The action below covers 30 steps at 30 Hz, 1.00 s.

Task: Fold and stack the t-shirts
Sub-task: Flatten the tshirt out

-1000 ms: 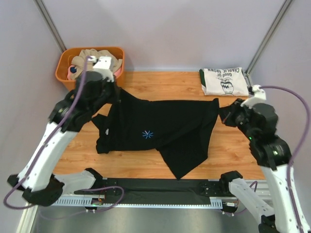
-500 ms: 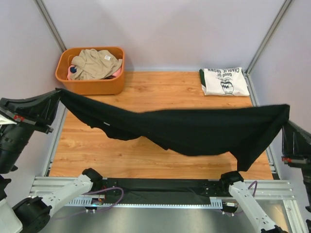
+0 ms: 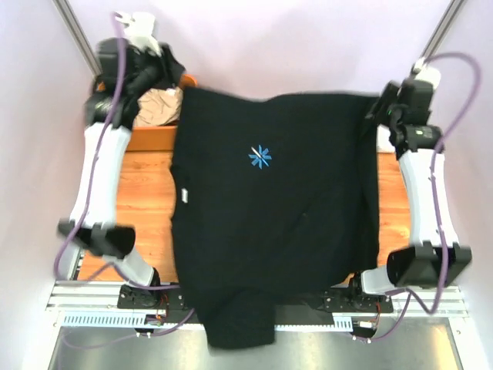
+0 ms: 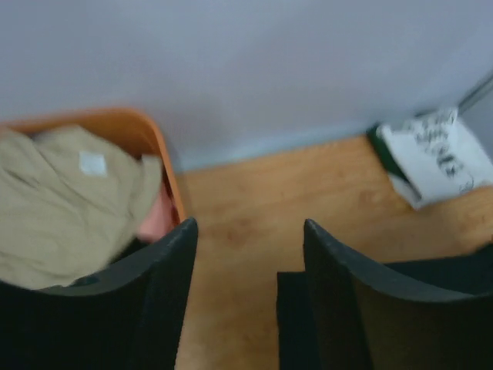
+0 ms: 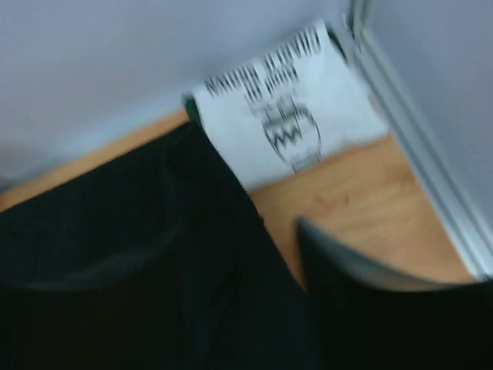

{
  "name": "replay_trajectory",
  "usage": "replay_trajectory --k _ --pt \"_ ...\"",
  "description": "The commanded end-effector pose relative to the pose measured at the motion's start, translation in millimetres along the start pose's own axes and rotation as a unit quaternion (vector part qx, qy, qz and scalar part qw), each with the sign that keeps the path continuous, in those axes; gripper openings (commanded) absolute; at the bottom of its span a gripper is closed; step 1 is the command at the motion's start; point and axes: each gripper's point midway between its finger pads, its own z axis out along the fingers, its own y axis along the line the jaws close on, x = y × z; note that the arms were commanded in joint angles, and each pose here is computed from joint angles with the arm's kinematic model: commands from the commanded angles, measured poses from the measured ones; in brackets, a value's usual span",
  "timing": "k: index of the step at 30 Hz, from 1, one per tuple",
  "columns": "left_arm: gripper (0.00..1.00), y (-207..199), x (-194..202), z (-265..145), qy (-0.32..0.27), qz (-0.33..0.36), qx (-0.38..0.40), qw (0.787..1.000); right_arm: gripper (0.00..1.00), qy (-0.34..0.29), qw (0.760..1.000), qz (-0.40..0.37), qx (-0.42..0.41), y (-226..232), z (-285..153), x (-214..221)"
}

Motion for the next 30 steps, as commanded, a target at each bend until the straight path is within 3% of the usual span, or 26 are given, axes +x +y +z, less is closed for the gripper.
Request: replay_trajectory --k 1,2,3,4,5,9,13,21,25,30 --pt "0.69 -8 141 29 0.207 -0.098 0.066 0.971 0.89 0.041 0.998 0.053 -0.002 -8 -6 42" --pt "0.80 -11 132 23 0.167 -0.079 0.062 0.981 1.00 0.045 0.998 0.052 -0.007 -14 -16 67" --pt "0.99 -9 145 18 0.163 -0.080 0.048 0.982 1.00 0.034 0.998 0.056 -0.025 -9 -19 72" --pt "1.00 -2 188 11 0.194 -0.093 0.023 0.976 1.00 0.037 0.997 0.060 -0.032 -9 -25 80" --pt "1.00 -3 177 -4 0.173 -0.097 0.012 0.980 1.00 0.047 0.996 0.064 -0.038 -12 -35 95" --pt "0.99 6 214 -41 0.217 -0.121 -0.053 0.967 1.00 0.081 0.993 0.069 -0.051 -17 -60 139" --pt "0.97 -34 262 -60 0.270 -0.110 -0.034 0.956 1.00 0.113 0.991 0.065 -0.039 -32 -66 177" --pt "0.93 -141 374 -39 0.393 -0.106 0.030 0.913 1.00 0.262 0.963 0.058 -0.038 -30 -41 252" --pt "0.93 -164 426 -14 0.450 -0.099 0.031 0.887 1.00 0.336 0.941 0.036 0.001 -39 -21 283" --pt "0.93 -177 445 14 0.468 -0.103 0.037 0.877 1.00 0.386 0.922 0.019 0.015 -30 1 305"
